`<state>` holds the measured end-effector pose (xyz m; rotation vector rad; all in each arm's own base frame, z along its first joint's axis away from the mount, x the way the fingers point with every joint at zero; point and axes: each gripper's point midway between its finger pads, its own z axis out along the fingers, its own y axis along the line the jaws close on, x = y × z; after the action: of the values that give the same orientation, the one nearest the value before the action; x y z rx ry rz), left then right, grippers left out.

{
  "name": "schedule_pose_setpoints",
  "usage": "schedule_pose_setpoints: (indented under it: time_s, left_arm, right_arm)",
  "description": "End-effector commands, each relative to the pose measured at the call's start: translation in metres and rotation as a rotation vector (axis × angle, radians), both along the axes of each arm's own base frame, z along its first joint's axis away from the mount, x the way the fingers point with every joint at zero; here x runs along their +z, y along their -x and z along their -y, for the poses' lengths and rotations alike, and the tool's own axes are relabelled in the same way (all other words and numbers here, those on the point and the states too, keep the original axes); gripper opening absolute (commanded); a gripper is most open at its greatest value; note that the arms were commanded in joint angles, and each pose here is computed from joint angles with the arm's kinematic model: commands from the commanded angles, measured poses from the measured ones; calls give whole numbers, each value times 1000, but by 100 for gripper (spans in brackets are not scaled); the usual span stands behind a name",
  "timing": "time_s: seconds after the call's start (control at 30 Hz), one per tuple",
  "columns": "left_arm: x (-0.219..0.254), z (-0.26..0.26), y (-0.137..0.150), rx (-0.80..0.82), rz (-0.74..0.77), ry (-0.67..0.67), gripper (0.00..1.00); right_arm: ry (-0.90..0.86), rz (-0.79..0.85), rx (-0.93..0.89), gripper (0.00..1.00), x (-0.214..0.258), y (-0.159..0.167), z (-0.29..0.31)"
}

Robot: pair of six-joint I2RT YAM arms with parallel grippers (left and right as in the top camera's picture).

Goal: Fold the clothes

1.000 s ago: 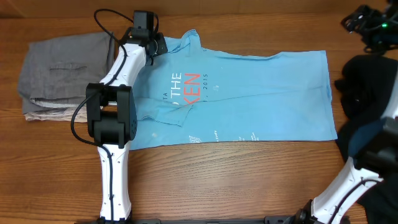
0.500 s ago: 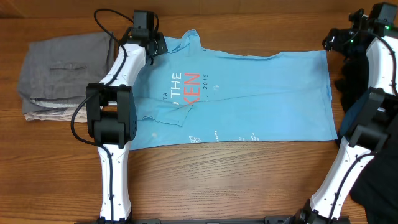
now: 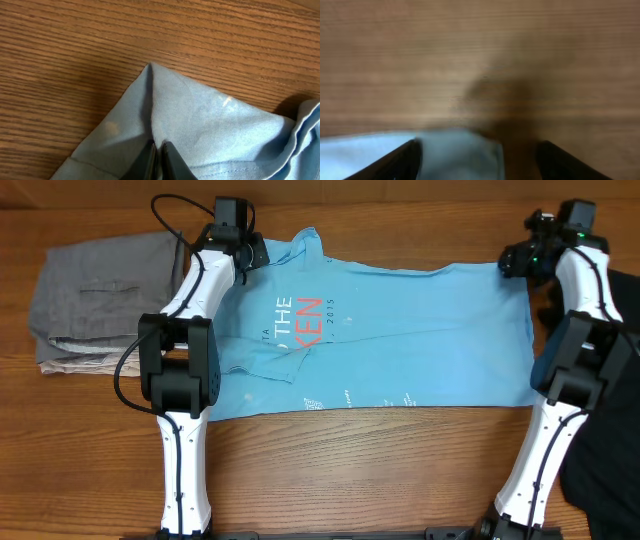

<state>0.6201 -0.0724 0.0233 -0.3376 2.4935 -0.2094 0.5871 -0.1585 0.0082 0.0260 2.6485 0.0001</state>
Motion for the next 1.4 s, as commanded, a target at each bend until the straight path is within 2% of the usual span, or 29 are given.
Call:
schedule_pose_setpoints:
  time_s: [0.0,0.1,0.37,0.47,0.5,0.57,0.67,0.9,0.93,1.37]
  left_arm:
    - [38,-4,-10,10,72,-6,10]
    - [38,-4,-10,-2,73,-15,10]
    - [38,-4,-10,-19,74,-29,10]
    - [38,-4,-10,-19,73,-29,10]
    - [38,-4,-10,-19,74,-29,9]
    - [38,-4,-10,-19,74,-29,7]
    - [38,-4,-10,-20,74,-29,4]
    - [42,-4,-12,-43,84,-46,4]
    - [42,-4,-11,-43,81,-46,4]
    - [76,-4,-7,-44,109,-42,4]
  right_arm:
    - [47,-32,27,79,-20,-1,-6]
    - [48,-21,34,71,-18,-5,-11]
    - [30,-43,6,70,-21,0,-15]
    - [18,-60,-10,63,-23,4,-13]
    - [12,-59,-22,59,-23,5,-12]
    - [12,-61,-23,41,-23,5,-12]
    - [11,-63,-23,24,-23,5,-12]
    - [11,-48,-26,9,-18,1,-14]
    - [5,-44,-40,4,-17,0,-13]
    - [-27,-9,-108,4,9,-5,-13]
